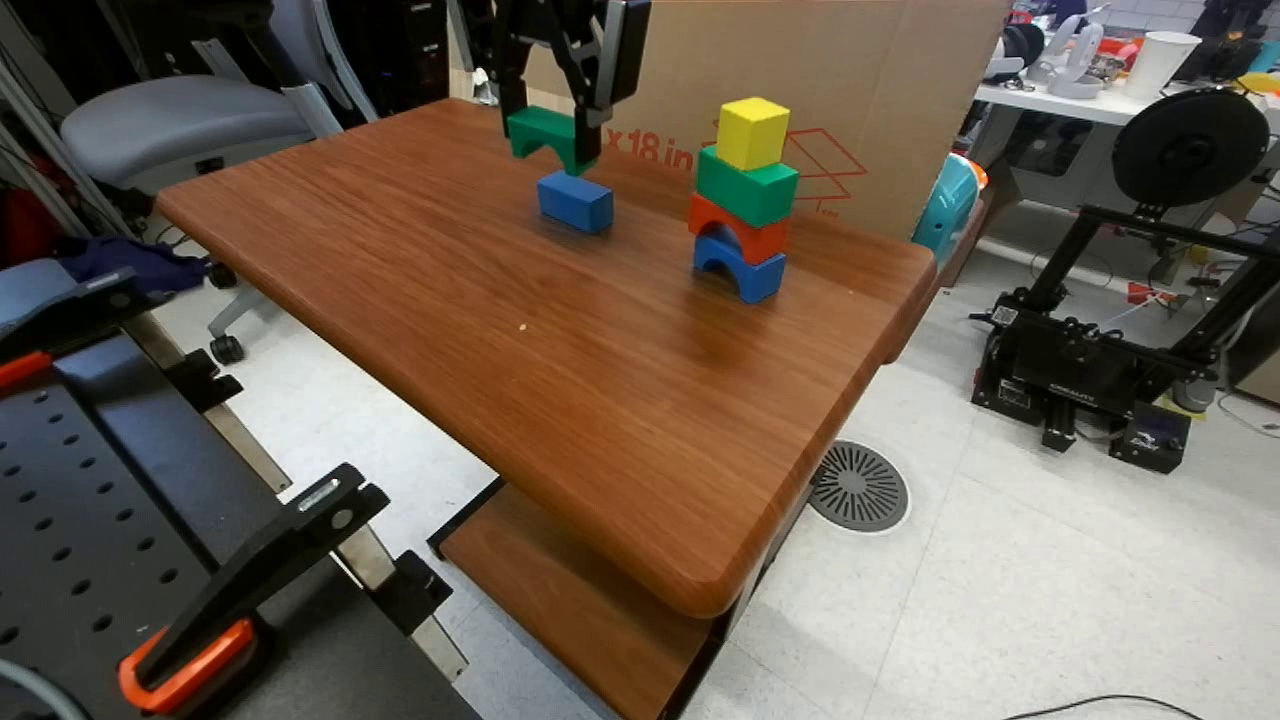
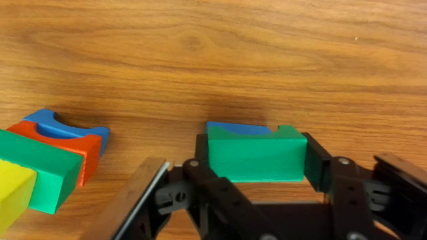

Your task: Pick up the green block on the left and place it on top of the blue block

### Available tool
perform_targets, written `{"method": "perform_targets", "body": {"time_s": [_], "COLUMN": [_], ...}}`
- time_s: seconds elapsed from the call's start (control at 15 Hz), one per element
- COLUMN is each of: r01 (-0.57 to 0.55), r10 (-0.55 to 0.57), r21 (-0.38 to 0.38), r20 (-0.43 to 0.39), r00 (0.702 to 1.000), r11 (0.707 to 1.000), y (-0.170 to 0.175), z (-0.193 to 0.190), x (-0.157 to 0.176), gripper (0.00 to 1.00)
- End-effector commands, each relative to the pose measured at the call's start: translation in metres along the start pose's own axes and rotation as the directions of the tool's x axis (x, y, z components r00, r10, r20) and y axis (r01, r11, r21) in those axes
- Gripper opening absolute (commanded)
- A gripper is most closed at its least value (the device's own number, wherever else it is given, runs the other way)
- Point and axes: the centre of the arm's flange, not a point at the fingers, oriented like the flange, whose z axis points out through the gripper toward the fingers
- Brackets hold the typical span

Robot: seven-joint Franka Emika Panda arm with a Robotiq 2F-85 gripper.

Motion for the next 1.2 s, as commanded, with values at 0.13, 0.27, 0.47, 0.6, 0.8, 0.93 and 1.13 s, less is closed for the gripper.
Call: {"method": "perform_targets", "body": {"time_s": [0.13,0.27,0.47,0.6,0.8,0.93,1.13], "r01": [-0.062,-0.077,-0.087,-0.091,-0.102,-0.112,-0.114], "r10": [0.062,0.077,0.087,0.091,0.101,0.112,0.114], "r21": [0.000,-0.002,-0.003,-0.002,0.003,0.006,0.009], "r20": [0.017,0.023,0.033,0.039,0.048,0.047,0.030], "r00": [0.998,0.997,0.996,0.995,0.994,0.993,0.993], "r11": [0.998,0.997,0.996,0.996,0.995,0.994,0.993], "y": [0.005,0.006,0.004,0.003,0.002,0.003,0.004], "z": [0.009,0.013,0.019,0.022,0.024,0.022,0.011], "x": [0.023,0.026,0.028,0.027,0.027,0.027,0.027], "gripper": [0.41,0.41,0.41,0.41,0.41,0.92,1.00]}}
